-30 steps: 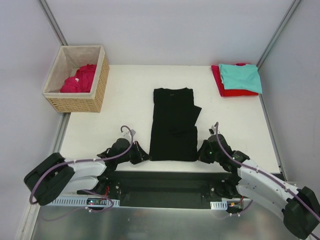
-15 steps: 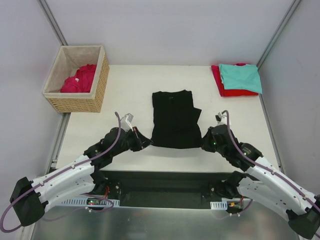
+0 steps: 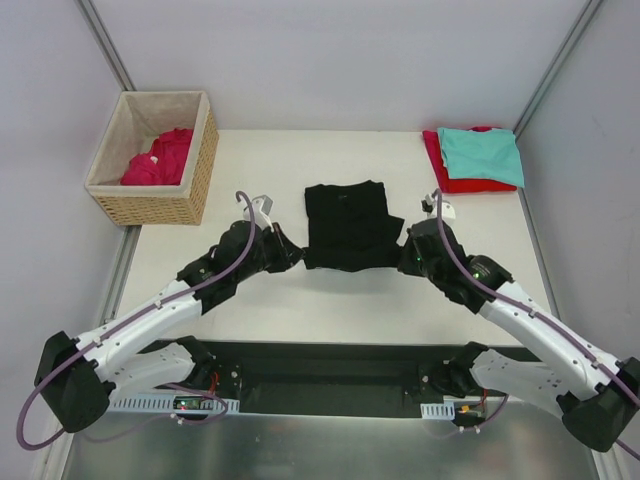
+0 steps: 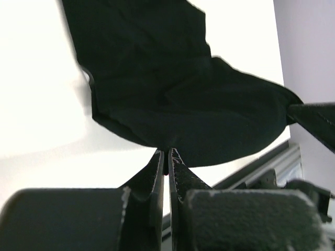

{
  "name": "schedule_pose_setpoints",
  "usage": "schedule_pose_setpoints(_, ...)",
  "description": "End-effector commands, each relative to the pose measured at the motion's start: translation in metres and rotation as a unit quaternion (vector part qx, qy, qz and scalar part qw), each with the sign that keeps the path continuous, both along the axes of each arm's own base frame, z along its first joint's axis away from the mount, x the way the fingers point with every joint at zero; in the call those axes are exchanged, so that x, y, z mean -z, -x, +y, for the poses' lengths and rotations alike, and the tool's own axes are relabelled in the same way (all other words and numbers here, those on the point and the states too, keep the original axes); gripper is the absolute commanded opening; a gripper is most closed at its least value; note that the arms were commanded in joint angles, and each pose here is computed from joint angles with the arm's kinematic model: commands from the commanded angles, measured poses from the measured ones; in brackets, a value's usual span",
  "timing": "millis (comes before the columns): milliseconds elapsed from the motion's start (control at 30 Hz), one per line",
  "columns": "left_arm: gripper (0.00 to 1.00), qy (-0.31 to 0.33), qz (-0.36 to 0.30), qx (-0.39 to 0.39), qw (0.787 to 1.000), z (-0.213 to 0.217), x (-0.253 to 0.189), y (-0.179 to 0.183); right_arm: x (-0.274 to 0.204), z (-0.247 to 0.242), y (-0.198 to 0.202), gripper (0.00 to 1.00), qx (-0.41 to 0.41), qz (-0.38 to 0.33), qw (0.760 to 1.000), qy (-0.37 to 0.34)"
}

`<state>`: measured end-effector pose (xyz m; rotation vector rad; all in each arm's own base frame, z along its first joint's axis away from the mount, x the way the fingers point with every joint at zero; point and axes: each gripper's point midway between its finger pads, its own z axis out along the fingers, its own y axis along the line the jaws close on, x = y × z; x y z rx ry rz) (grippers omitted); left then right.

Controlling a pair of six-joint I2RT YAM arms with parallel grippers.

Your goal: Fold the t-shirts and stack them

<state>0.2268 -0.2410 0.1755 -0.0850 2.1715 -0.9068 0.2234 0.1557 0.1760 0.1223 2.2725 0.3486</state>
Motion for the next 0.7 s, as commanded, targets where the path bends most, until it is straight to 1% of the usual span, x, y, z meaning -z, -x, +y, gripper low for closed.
schedule_pose_setpoints(0,0.0,-0.007,-0.026,-0.023,0.999,0.009,-0.018,-0.034,-0.028,-0.001,-0.032,0.01,0.02,-0.043,0.999,-0.002)
schedule_pose_setpoints(33,0.0,-0.002,-0.024,-0.015,1.0,0.007,-0.021,-0.036,-0.026,-0.003,-0.038,0.01,0.027,-0.037,0.999,0.001)
schedule_pose_setpoints(100,0.0,0.0,-0.029,-0.025,0.999,0.01,-0.024,-0.051,-0.033,-0.002,-0.047,0.01,0.029,-0.044,0.999,-0.005)
schedule_pose_setpoints(133,0.0,0.001,-0.033,-0.029,0.999,0.011,-0.028,-0.056,-0.03,-0.003,-0.054,0.01,0.035,-0.037,0.999,-0.002)
schedule_pose_setpoints(167,0.0,0.0,-0.025,-0.025,0.999,0.009,-0.023,-0.06,-0.031,-0.004,-0.058,0.01,0.037,-0.036,0.999,-0.003)
schedule_pose_setpoints(333,0.0,0.009,-0.031,-0.032,0.999,0.006,-0.027,-0.083,-0.039,-0.009,-0.09,0.01,0.052,-0.036,0.998,-0.011)
schedule_pose_setpoints(500,0.0,0.012,-0.032,-0.027,0.999,-0.004,-0.026,-0.104,-0.033,-0.006,-0.121,0.01,0.06,-0.023,0.998,-0.018)
schedule_pose_setpoints(533,0.0,0.018,-0.038,-0.028,0.999,-0.005,-0.034,-0.112,-0.033,-0.007,-0.126,0.01,0.061,-0.021,0.998,-0.021)
schedule_pose_setpoints(567,0.0,0.016,-0.031,-0.026,0.999,-0.007,-0.029,-0.117,-0.039,-0.006,-0.132,0.01,0.061,-0.026,0.998,-0.023)
schedule_pose_setpoints(600,0.0,0.015,-0.034,-0.026,0.999,-0.008,-0.03,-0.122,-0.032,-0.003,-0.139,0.01,0.057,-0.016,0.998,-0.024)
schedule_pose_setpoints(667,0.0,0.016,-0.035,-0.032,0.999,-0.009,-0.033,-0.139,-0.039,-0.003,-0.153,0.01,0.059,-0.021,0.998,-0.027)
